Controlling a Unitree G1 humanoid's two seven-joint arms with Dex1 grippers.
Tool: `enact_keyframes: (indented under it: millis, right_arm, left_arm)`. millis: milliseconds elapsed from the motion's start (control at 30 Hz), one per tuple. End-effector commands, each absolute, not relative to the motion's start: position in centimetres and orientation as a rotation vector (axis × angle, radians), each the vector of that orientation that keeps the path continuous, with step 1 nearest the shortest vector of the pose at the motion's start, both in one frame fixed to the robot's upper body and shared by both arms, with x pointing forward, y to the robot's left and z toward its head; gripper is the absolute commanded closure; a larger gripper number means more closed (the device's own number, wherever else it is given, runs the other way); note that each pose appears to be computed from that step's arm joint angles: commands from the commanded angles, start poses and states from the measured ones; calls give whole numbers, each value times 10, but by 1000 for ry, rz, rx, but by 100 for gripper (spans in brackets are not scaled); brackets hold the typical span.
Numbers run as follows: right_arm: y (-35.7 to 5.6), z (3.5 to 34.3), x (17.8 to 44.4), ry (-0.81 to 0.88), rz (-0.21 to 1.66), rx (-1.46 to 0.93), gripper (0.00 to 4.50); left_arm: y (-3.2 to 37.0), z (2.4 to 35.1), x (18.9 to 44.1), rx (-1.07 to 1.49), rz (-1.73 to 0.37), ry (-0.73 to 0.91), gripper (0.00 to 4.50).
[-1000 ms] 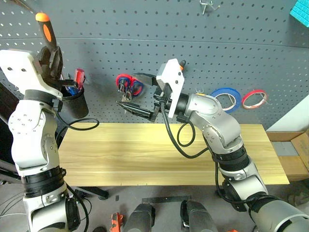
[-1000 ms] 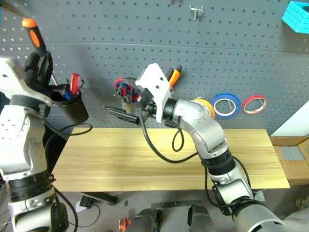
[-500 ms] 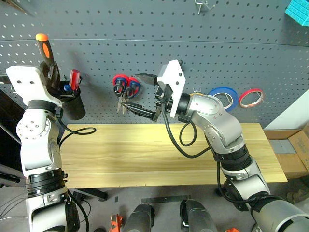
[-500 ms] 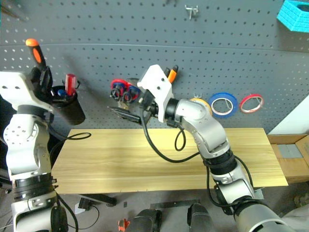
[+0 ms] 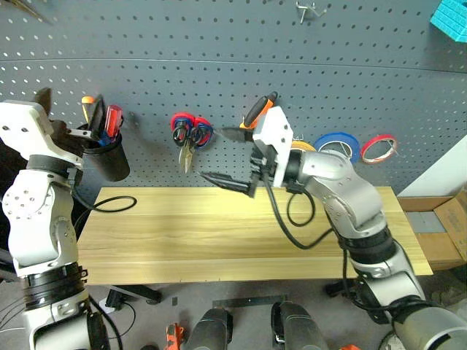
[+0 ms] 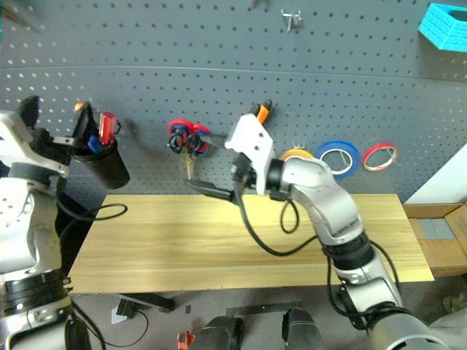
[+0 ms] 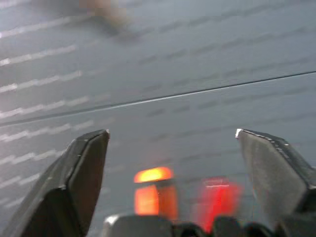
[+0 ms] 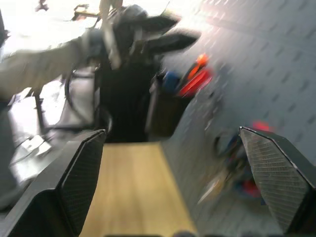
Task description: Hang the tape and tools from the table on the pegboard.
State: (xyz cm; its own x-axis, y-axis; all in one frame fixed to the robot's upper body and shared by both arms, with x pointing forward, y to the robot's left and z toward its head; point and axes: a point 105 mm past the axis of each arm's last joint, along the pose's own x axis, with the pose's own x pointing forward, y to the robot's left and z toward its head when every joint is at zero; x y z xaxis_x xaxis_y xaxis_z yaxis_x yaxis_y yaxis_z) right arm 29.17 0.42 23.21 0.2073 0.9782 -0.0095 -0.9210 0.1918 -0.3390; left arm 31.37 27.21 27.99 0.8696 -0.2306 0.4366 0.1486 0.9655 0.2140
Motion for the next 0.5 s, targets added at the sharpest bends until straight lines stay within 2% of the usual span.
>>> enact_keyframes:
  millis: [33, 67, 133, 200, 300, 367, 500]
  right_arm:
    - [-14, 231, 275, -210, 1408, -293, 0]
    - [-18, 227, 275, -189, 1401, -297, 0]
    - [-33, 211, 288, -118, 1290, -278, 0]
    - [-50, 197, 303, -66, 1158, -266, 0]
    - [-80, 177, 328, -13, 936, -178, 0]
    - [-105, 153, 341, 33, 782, -134, 0]
    - [-152, 99, 341, 149, 563, -130, 0]
  left_arm:
    - [228, 256, 292, 125, -522, -326, 7]
    - [227, 245, 290, 133, -544, -268, 7]
    - [228, 212, 286, 153, -565, -132, 7]
    - [228, 191, 285, 146, -568, -61, 7]
    - [232, 168, 289, 135, -526, -10, 7]
    - [234, 151, 293, 124, -488, 17, 7]
    - [242, 114, 296, 74, -387, 60, 7]
